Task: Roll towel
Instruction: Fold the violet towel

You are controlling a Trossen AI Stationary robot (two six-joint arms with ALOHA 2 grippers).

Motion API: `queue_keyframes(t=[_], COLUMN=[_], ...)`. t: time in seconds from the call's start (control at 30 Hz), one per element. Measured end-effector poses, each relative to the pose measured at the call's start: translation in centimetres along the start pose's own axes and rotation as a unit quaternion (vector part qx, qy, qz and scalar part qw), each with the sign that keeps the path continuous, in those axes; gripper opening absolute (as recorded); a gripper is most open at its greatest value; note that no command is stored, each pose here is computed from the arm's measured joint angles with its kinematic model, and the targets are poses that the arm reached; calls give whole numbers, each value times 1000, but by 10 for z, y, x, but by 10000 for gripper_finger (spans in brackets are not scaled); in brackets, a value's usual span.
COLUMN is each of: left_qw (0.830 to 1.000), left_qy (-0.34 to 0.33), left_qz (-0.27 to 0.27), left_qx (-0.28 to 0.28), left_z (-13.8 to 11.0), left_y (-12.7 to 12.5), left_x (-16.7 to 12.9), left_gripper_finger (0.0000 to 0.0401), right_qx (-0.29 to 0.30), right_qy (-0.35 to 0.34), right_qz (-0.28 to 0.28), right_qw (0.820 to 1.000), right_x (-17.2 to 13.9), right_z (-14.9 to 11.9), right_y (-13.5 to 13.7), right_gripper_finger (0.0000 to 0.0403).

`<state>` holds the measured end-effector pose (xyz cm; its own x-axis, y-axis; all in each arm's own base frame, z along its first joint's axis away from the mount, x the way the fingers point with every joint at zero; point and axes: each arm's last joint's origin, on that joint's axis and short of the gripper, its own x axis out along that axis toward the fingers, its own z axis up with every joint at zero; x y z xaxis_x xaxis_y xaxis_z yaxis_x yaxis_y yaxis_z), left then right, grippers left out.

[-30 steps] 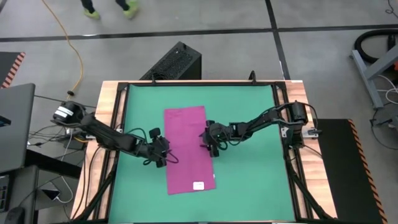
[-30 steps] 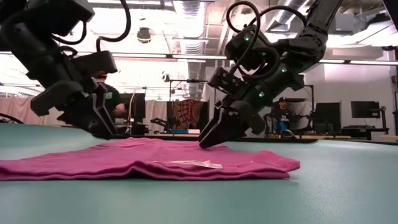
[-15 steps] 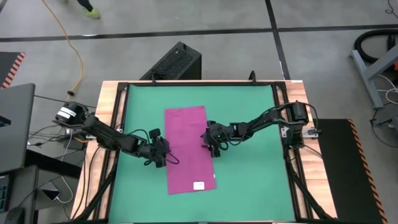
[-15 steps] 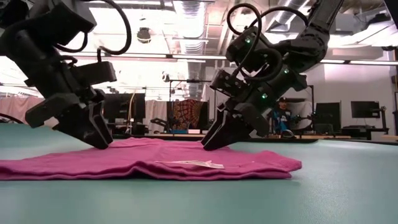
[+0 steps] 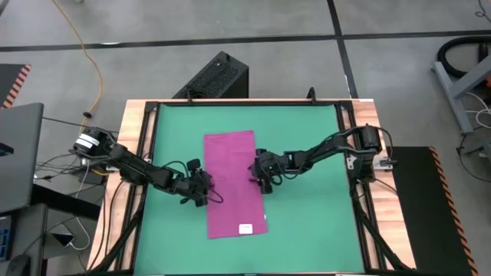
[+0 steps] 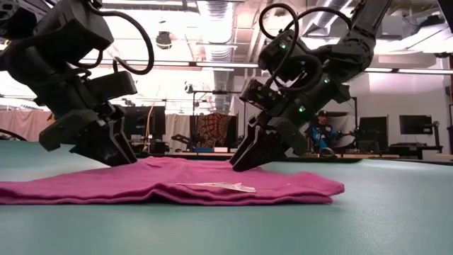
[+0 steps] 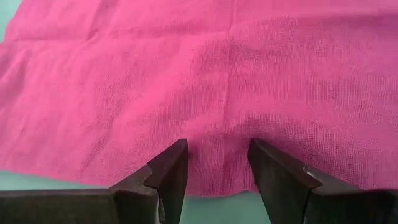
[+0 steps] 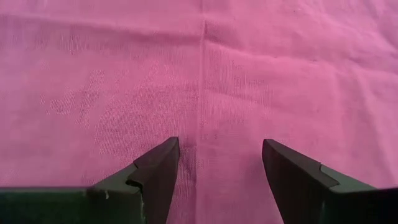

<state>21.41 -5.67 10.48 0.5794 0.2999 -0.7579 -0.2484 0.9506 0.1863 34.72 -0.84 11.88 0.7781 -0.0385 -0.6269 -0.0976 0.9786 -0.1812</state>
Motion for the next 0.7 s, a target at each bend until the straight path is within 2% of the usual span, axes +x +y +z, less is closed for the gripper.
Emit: queue_keyframes(t=[0.2, 0.3, 0.43, 0.6, 0.7], left_qw=[1000, 1000, 1000, 1000, 1000], left_qy=[7, 7, 6, 7, 8], left_qz=[-4, -5, -3, -3, -3], left_qx=[-8, -8, -7, -5, -4], left_z=[-1, -1, -1, -1, -2], left_y=[0, 0, 0, 0, 0], left_x=[-1, -1, -1, -1, -1], left_gripper_finger=[167, 167, 167, 167, 167], right_qx=[-5, -9, -7, 10, 24], right_qy=[-55, -59, -39, 5, 8], right_qz=[6, 15, 24, 26, 24], right_qw=[998, 998, 999, 1000, 999], right_x=[-24, -31, -24, -5, 3], right_z=[27, 31, 25, 4, -1], right_y=[0, 5, 10, 10, 9], right_gripper_finger=[255, 255, 255, 255, 255])
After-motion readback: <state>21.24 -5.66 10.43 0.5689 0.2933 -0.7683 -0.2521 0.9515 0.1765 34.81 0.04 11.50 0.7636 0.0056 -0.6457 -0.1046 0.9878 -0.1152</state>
